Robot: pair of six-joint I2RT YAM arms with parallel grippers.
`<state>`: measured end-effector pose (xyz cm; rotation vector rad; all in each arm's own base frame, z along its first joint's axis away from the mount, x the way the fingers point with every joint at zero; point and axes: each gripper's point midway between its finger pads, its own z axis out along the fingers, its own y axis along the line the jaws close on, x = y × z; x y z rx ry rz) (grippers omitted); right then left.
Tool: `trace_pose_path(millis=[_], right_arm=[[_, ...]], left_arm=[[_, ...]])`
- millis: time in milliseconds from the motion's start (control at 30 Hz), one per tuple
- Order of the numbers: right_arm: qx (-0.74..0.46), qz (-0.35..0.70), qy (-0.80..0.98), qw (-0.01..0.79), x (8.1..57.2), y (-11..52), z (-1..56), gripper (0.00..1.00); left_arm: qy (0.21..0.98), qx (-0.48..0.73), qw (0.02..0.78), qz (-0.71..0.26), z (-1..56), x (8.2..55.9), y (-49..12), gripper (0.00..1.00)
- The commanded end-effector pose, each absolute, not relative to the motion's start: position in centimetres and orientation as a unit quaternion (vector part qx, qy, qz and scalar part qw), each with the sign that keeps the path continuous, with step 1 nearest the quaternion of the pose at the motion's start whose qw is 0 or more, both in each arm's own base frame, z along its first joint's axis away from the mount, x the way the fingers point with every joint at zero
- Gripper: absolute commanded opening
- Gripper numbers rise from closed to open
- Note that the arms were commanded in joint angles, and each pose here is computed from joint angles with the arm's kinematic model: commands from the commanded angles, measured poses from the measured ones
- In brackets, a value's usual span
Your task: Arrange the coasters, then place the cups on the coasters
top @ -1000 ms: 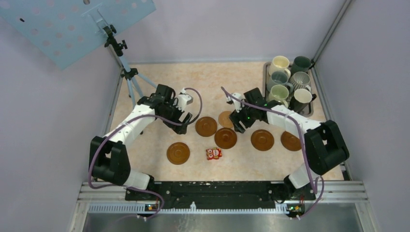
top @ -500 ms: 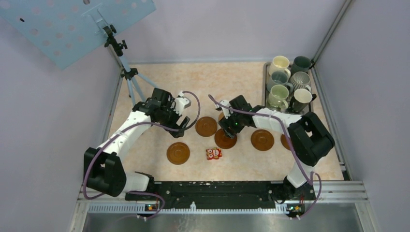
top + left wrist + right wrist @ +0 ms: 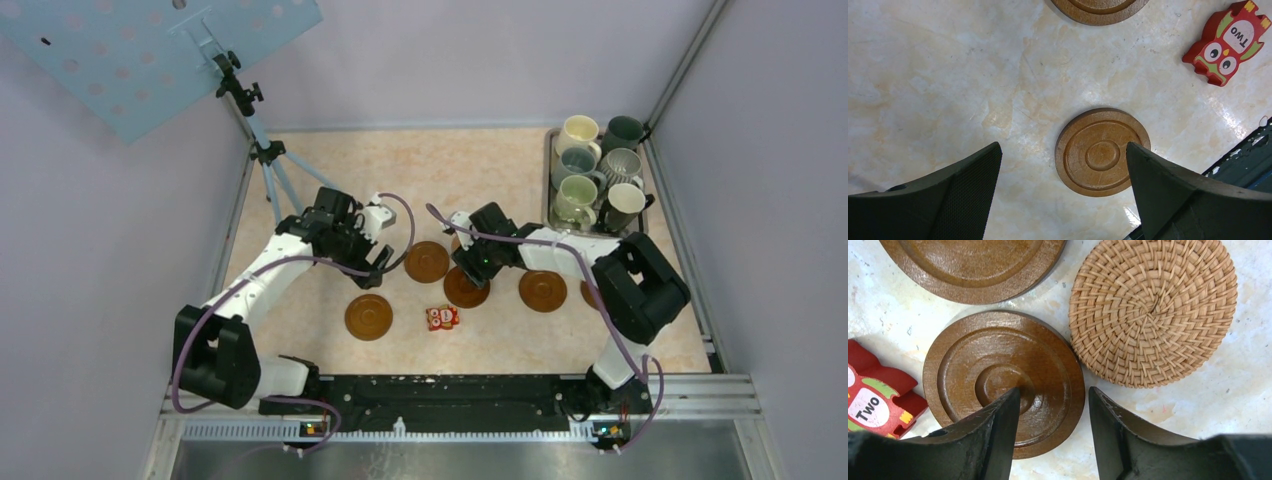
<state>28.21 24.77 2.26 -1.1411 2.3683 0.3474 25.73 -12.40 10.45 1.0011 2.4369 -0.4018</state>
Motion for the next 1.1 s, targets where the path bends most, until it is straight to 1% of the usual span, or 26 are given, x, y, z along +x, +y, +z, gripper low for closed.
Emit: trace_pose_path(millis=[0,367,533,700,767,867,933,1067], right_arm=[[-0.431,0.097,0.871,0.217,26.6,22.7,1.2,0.51],[-0.429,0.09,0.872,0.217,26.4,22.3,1.4,0.48],[-0.43,0.097,0.873,0.208,25.4,21.8,1.2,0.48],[-0.432,0.098,0.871,0.213,25.6,22.0,1.5,0.48],[-0.429,0.101,0.871,0.218,25.8,22.3,1.9,0.51],[-0.42,0.113,0.87,0.233,26.6,23.2,3.0,0.62],[-0.414,0.123,0.866,0.253,27.5,24.1,4.5,0.67],[-0.402,0.145,0.861,0.276,28.9,25.4,7.2,0.69]], left_arm=[[0.874,0.375,0.26,-0.166,10.9,26.7,-13.4,0.99],[0.863,0.38,0.269,-0.197,10.4,28.3,-15.1,0.99],[0.863,0.374,0.269,-0.208,10.0,29.1,-15.7,0.99],[0.863,0.371,0.269,-0.213,9.5,29.7,-16.1,0.99],[0.864,0.366,0.269,-0.216,9.3,30.1,-16.2,0.99],[0.866,0.356,0.274,-0.222,9.2,31.1,-16.8,0.99],[0.865,0.351,0.277,-0.229,9.2,31.9,-17.3,0.99],[0.866,0.339,0.278,-0.24,8.9,33.7,-18.3,0.99]])
